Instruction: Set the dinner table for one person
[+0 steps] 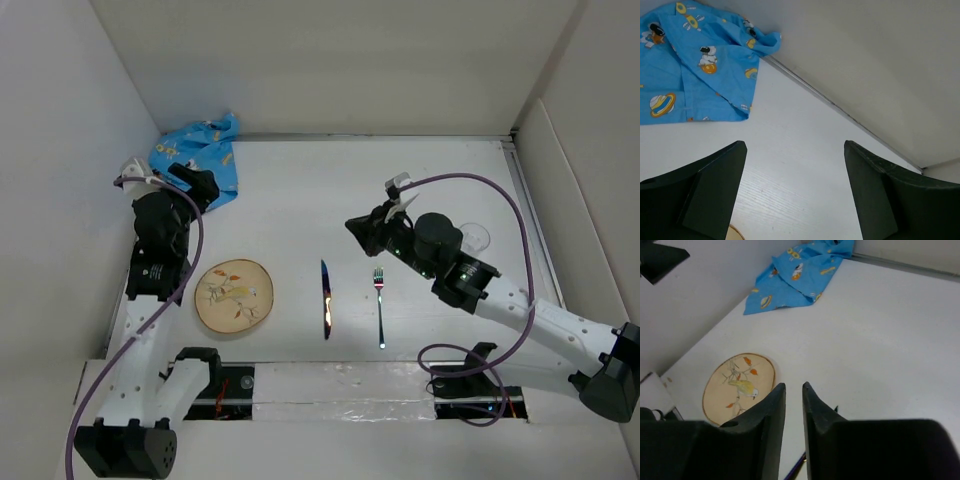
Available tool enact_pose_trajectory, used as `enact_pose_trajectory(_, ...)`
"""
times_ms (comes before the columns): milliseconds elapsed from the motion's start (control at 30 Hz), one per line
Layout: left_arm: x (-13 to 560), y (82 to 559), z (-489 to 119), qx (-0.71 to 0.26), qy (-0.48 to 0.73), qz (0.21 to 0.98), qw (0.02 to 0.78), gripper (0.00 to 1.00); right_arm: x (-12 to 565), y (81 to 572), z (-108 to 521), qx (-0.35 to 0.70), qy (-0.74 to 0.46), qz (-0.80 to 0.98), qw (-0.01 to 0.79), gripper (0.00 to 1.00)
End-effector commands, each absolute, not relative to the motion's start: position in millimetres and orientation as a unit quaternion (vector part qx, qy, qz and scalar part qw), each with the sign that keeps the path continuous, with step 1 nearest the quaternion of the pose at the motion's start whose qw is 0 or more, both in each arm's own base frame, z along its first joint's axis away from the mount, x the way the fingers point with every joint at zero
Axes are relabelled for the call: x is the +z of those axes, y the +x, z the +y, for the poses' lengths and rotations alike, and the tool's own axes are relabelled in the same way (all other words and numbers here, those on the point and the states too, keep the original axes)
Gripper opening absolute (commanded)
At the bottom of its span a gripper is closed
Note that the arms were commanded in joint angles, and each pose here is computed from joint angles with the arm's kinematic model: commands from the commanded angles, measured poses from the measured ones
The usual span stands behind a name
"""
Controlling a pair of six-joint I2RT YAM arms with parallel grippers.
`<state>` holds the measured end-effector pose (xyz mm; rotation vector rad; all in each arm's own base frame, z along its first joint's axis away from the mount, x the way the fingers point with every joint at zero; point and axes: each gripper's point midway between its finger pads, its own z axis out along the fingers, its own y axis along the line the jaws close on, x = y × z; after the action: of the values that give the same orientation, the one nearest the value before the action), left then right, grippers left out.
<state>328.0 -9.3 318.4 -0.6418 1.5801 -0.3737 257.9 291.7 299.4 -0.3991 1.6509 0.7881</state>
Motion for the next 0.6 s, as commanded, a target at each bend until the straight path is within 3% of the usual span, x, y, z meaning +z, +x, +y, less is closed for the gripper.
enact_pose_trajectory(0,333,342,-4,-0.163,-0.296,0.676,0.655,0.76,320,258,292,0.361,-0.147,0.683,0.617,0.0)
enact_pose_trajectory(33,324,351,-3,-0.156,-0.302,0.683,0.647,0.74,319,258,291,0.364,-0.142,0.685,0.615,0.0)
enact_pose_trajectory(100,314,370,1,-0.142,-0.315,0.69,0.635,0.61,310,258,290,0.358,-0.142,0.687,0.616,0.0)
enact_pose_trajectory(133,313,377,1,-0.138,-0.313,0.695,0.632,0.6,310,259,290,0.357,-0.143,0.687,0.616,0.0)
enact_pose_trajectory(200,301,392,7,-0.11,-0.326,0.708,0.617,0.25,305,260,287,0.347,-0.139,0.694,0.615,0.0)
enact_pose_trajectory(267,286,416,15,-0.07,-0.328,0.731,0.594,0.02,302,262,285,0.341,-0.136,0.696,0.617,0.0)
enact_pose_trajectory(300,296,425,18,-0.062,-0.328,0.727,0.6,0.0,297,263,285,0.338,-0.138,0.698,0.616,0.0)
enact_pose_trajectory(367,266,446,25,-0.022,-0.331,0.749,0.573,0.0,294,263,286,0.336,-0.14,0.701,0.613,0.0)
enact_pose_trajectory(433,242,469,28,-0.007,-0.332,0.766,0.55,0.05,292,263,287,0.335,-0.143,0.703,0.611,0.0)
enact_pose_trajectory(467,229,475,33,0.0,-0.337,0.774,0.536,0.21,291,263,287,0.334,-0.143,0.704,0.61,0.0)
enact_pose_trajectory(567,195,500,37,0.006,-0.34,0.795,0.503,0.39,289,263,289,0.334,-0.146,0.708,0.605,0.05)
